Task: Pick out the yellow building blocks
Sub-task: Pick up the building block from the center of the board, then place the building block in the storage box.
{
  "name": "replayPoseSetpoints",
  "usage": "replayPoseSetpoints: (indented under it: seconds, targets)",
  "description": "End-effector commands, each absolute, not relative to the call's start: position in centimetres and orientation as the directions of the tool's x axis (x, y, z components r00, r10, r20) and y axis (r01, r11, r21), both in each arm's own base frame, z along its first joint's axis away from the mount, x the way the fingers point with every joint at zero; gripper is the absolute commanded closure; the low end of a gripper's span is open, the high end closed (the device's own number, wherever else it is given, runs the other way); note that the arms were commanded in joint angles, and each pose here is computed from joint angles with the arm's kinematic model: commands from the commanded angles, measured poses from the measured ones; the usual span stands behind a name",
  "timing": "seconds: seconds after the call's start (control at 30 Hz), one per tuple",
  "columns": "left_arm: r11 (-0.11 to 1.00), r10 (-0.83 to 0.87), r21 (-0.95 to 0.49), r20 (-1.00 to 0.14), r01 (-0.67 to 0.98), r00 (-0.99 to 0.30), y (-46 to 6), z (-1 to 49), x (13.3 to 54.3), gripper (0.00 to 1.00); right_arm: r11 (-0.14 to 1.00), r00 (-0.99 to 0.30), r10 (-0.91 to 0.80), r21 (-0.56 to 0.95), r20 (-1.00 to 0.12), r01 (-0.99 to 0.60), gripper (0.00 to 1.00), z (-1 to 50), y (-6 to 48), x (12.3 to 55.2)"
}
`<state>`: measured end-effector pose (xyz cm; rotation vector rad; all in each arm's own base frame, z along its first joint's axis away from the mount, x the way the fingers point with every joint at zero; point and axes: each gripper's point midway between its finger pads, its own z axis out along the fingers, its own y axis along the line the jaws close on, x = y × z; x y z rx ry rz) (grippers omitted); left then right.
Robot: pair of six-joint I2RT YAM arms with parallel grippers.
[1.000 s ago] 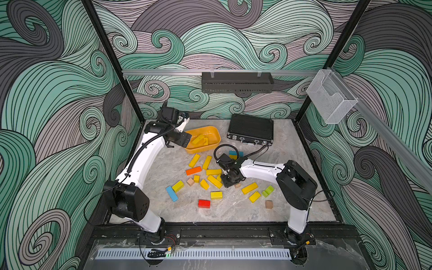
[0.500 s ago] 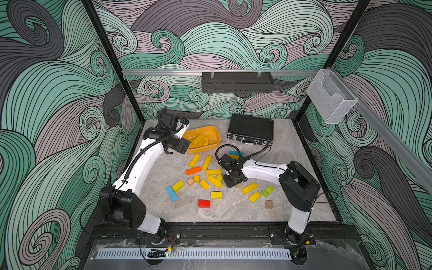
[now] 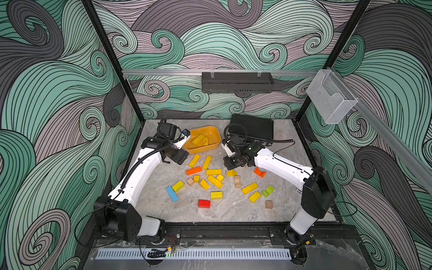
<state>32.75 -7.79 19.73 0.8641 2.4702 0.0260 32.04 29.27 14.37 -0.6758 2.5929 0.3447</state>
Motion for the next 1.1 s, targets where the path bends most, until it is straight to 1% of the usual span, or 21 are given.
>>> replayPoseSetpoints:
  seconds: [0.0, 0.17, 0.3, 0.47, 0.57, 0.6, 0.67, 0.83, 0.93, 1.07]
  targets:
    - [0.743, 0.638, 0.143, -0.446, 0.654, -0.628, -8.5, 19.3, 30.4, 0.14, 0.827, -0.775, -0.412, 0.161, -0.48, -0.539, 0.77, 15.0, 30.5, 34.3]
    - [0.723, 0.66, 0.128, -0.42, 0.679, -0.623, -8.4, 18.5, 28.9, 0.14, 0.807, -0.751, -0.383, 0.2, -0.538, -0.555, 0.77, 16.5, 32.8, 39.3]
    - [0.675, 0.684, 0.056, -0.421, 0.736, -0.595, -9.5, 17.8, 26.7, 0.13, 0.791, -0.729, -0.359, 0.224, -0.583, -0.569, 0.77, 17.1, 34.5, 43.5]
    - [0.686, 0.677, 0.067, -0.426, 0.725, -0.601, -9.4, 17.6, 26.5, 0.13, 0.765, -0.727, -0.321, 0.286, -0.607, -0.577, 0.76, 16.1, 36.2, 47.8]
    - [0.7, 0.676, 0.105, -0.419, 0.707, -0.607, -9.0, 17.3, 27.1, 0.13, 0.754, -0.733, -0.296, 0.321, -0.612, -0.573, 0.76, 15.2, 37.0, 49.8]
    - [0.702, 0.677, 0.119, -0.419, 0.703, -0.605, -8.8, 17.2, 27.3, 0.11, 0.755, -0.733, -0.293, 0.322, -0.614, -0.572, 0.76, 14.9, 37.2, 50.3]
    - [0.66, 0.707, 0.106, -0.422, 0.744, -0.567, -9.3, 17.2, 26.5, 0.09, 0.754, -0.735, -0.288, 0.328, -0.614, -0.569, 0.75, 14.0, 37.5, 51.0]
    - [0.606, 0.728, 0.128, -0.488, 0.785, -0.482, -10.3, 17.1, 26.0, 0.06, 0.758, -0.754, -0.299, 0.334, -0.585, -0.56, 0.74, 11.4, 37.8, 51.3]
    - [0.624, 0.708, 0.124, -0.506, 0.771, -0.492, -10.7, 17.5, 26.4, 0.02, 0.764, -0.759, -0.315, 0.322, -0.57, -0.559, 0.72, 10.2, 37.8, 51.3]
    - [0.613, 0.704, 0.073, -0.503, 0.787, -0.502, -11.4, 17.6, 26.3, 0.02, 0.767, -0.752, -0.36, 0.283, -0.553, -0.575, 0.66, 8.6, 37.8, 50.8]
